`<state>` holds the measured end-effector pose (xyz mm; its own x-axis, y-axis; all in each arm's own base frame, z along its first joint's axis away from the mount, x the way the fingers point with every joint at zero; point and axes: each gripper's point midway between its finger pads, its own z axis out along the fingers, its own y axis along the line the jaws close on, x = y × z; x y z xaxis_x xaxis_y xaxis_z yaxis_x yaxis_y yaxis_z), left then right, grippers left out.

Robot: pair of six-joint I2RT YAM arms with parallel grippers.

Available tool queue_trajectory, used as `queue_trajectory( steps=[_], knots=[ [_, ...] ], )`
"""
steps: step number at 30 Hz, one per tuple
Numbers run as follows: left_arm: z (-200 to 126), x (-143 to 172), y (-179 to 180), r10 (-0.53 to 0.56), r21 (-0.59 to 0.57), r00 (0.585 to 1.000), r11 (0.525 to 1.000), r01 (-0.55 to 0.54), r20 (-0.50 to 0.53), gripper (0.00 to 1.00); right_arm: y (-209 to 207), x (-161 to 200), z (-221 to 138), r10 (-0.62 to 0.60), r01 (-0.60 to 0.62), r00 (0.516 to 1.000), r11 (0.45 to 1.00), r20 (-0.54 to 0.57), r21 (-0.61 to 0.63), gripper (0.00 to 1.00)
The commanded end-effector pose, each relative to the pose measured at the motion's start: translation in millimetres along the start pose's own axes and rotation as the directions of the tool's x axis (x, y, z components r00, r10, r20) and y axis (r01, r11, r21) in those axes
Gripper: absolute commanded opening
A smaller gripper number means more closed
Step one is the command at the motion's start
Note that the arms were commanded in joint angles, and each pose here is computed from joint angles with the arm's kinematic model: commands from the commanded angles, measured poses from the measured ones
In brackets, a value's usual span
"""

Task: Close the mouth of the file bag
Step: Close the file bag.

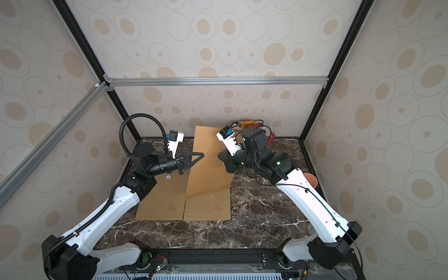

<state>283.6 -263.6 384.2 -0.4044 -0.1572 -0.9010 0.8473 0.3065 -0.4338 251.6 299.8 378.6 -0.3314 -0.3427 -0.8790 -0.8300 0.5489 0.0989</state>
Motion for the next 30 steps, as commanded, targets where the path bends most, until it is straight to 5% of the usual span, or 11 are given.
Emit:
queue_trajectory(
  steps=[1,15,30],
  knots=[
    [-4.6,-17.8,-16.7,0.037,0.037,0.997,0.999,-0.04,0.064,0.0,-7.7,4.4,-3.1,0.044,-0.047,0.998,0.997,0.045,0.054,0.0],
    [-7.2,-25.2,-21.9,0.025,0.061,0.993,0.998,-0.032,0.115,0.0,-16.8,33.9,-1.5,0.231,-0.244,0.953,0.969,0.196,0.043,0.0],
    [-9.7,-28.9,-25.0,0.026,0.07,0.989,0.997,-0.037,0.145,0.0,-25.5,71.6,12.4,0.26,-0.272,0.956,0.96,0.134,0.074,0.0]
  ],
)
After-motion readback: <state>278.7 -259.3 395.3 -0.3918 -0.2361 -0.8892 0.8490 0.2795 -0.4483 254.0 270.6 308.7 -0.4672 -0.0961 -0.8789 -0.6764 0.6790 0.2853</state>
